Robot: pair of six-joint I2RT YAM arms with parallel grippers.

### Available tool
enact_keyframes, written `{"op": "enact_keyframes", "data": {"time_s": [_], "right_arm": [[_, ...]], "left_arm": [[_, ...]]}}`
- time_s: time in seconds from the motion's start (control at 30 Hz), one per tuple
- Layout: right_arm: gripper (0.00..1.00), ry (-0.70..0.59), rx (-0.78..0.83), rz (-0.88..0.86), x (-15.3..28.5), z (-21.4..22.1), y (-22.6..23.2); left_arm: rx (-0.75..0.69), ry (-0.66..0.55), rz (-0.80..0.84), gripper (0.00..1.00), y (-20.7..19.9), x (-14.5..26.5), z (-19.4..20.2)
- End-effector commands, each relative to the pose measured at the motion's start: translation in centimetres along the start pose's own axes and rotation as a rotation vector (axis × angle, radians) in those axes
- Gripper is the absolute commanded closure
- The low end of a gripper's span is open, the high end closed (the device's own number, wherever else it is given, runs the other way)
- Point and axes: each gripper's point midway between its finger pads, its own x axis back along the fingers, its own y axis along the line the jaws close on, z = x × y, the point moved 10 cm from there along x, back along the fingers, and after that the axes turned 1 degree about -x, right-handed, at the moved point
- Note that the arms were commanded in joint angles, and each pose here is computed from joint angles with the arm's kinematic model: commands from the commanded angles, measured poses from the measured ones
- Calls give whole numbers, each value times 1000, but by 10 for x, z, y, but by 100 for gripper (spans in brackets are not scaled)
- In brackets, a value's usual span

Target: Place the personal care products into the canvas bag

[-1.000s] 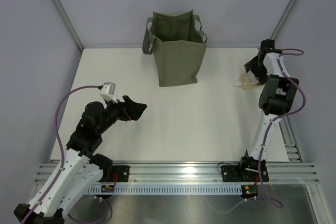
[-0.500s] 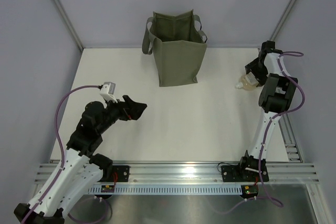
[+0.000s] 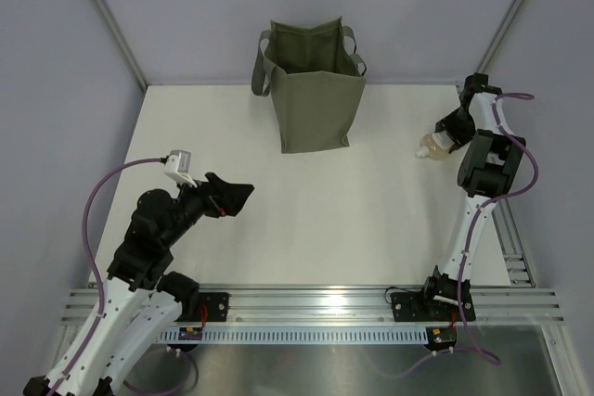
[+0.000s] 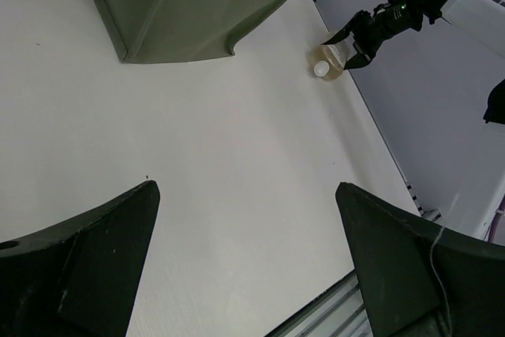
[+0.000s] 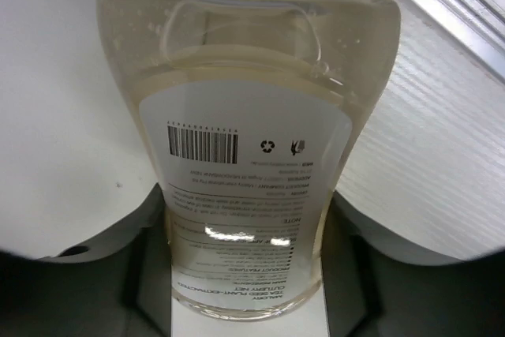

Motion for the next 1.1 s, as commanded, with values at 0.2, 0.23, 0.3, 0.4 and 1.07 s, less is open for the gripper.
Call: {"op": "enact_keyframes", "data": {"time_s": [0.2,0.23,0.3,0.4,1.07], "right_arm": [[100,184,256,-384,24,8,-7],[100,185,239,-436,28,4,-13],[100,182,251,-599,45,4,-16],[100,133,346,-651,74,2,-17],[100,-377,962,-1204,358,90,37]], "left_arm": [[-13,-46,1,1,-7,6,-13],[-19,-46,0,1,-7,6,-14],[-20,-42,-2,1,-7,7,-14],[-23,-43,2,1,-8,9,-15],[-43,-65,43,1,-9,20,-10]]}}
